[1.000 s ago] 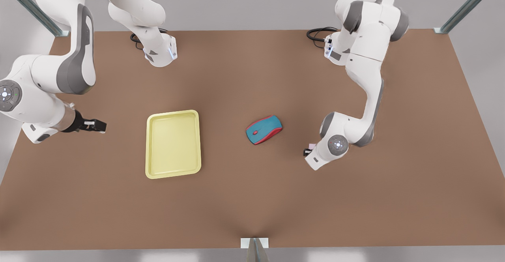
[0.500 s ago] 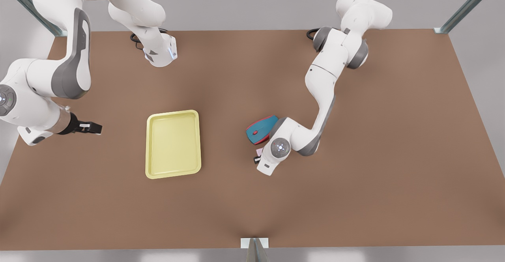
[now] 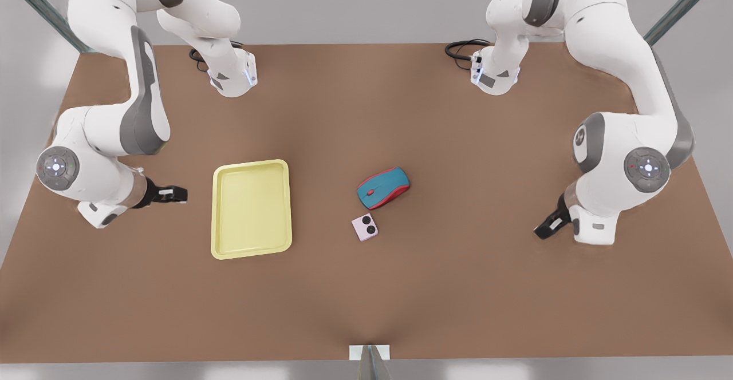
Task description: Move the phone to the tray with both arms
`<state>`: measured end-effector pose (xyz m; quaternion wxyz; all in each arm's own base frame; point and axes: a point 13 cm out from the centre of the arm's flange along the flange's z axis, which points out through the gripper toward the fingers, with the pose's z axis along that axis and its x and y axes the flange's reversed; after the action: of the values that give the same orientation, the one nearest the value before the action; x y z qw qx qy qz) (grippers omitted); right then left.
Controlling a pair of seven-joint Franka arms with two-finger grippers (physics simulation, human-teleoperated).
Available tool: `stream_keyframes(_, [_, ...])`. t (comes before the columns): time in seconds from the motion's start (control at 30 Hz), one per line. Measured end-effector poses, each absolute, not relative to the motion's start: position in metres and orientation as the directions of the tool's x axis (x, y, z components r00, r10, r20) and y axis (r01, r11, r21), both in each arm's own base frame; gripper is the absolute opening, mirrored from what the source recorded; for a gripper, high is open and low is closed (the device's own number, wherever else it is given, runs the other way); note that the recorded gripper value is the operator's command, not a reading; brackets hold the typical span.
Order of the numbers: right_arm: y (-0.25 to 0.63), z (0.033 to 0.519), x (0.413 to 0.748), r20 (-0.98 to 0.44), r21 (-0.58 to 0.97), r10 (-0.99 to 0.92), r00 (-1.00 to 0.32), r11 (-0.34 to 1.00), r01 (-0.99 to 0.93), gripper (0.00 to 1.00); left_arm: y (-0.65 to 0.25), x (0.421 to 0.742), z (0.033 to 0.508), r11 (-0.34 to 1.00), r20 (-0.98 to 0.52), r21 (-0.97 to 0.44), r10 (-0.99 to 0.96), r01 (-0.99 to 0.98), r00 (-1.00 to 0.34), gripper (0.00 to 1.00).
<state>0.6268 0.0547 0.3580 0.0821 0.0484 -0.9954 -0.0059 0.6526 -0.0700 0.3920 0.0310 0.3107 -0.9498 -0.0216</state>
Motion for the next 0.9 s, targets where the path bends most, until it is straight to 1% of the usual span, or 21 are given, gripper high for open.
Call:
stream_keyframes(0.03, [0.085,0.338,0.631,0.171,0.031,-0.142,-0.975,0.990,-0.139,1.00,-0.062,0.627,0.399,0.829,0.082,0.082,-0.559,-0.553,-0.825,1.00])
stream_keyframes(0.1, [0.136,0.296,0.637,0.181,0.048,-0.213,-0.960,0.977,-0.207,1.00,-0.065,0.600,0.420,0.878,0.135,0.090,-0.478,-0.469,-0.868,1.00])
stream_keyframes(0.2, [0.190,0.232,0.641,0.188,0.069,-0.269,-0.945,0.963,-0.261,1.00,-0.088,0.581,0.434,0.937,0.215,0.059,-0.350,-0.345,-0.912,1.00])
stream_keyframes(0.3, [0.264,0.194,0.632,0.162,0.074,-0.324,-0.932,0.946,-0.316,1.00,-0.092,0.567,0.429,0.968,0.285,0.051,-0.252,-0.247,-0.925,1.00])
stream_keyframes(0.33, [0.290,0.185,0.629,0.147,0.076,-0.335,-0.931,0.942,-0.327,1.00,-0.091,0.564,0.428,0.974,0.301,0.047,-0.226,-0.222,-0.927,1.00])
stream_keyframes(0.4, [0.350,0.175,0.637,0.088,0.090,-0.347,-0.934,0.936,-0.339,1.00,-0.089,0.559,0.426,0.984,0.327,0.035,-0.177,-0.175,-0.929,1.00])
stream_keyframes(0.5, [0.430,0.161,0.660,-0.014,0.124,-0.318,-0.948,0.940,-0.317,1.00,-0.089,0.553,0.421,0.994,0.358,0.016,-0.108,-0.110,-0.928,1.00])
stream_keyframes(0.53, [0.451,0.157,0.663,-0.039,0.139,-0.302,-0.953,0.942,-0.304,1.00,-0.089,0.551,0.421,0.996,0.364,0.008,-0.087,-0.090,-0.927,1.00])
stream_keyframes(0.6, [0.486,0.147,0.654,-0.058,0.161,-0.277,-0.959,0.946,-0.282,1.00,-0.090,0.549,0.421,0.998,0.373,-0.008,-0.048,-0.054,-0.927,1.00])
stream_keyframes(0.7, [0.514,0.149,0.642,-0.061,0.198,-0.225,-0.973,0.952,-0.232,1.00,-0.090,0.548,0.420,1.000,0.380,-0.029,0.003,-0.008,-0.925,1.00])
stream_keyframes(0.77, [0.519,0.145,0.640,-0.054,0.208,-0.184,-0.982,0.959,-0.191,1.00,-0.091,0.548,0.419,0.999,0.382,-0.041,0.033,0.019,-0.924,1.00])
stream_keyframes(0.9, [0.516,0.098,0.634,-0.011,0.199,-0.117,-0.993,0.973,-0.116,1.00,-0.097,0.549,0.422,0.995,0.370,-0.071,0.091,0.070,-0.924,1.00])
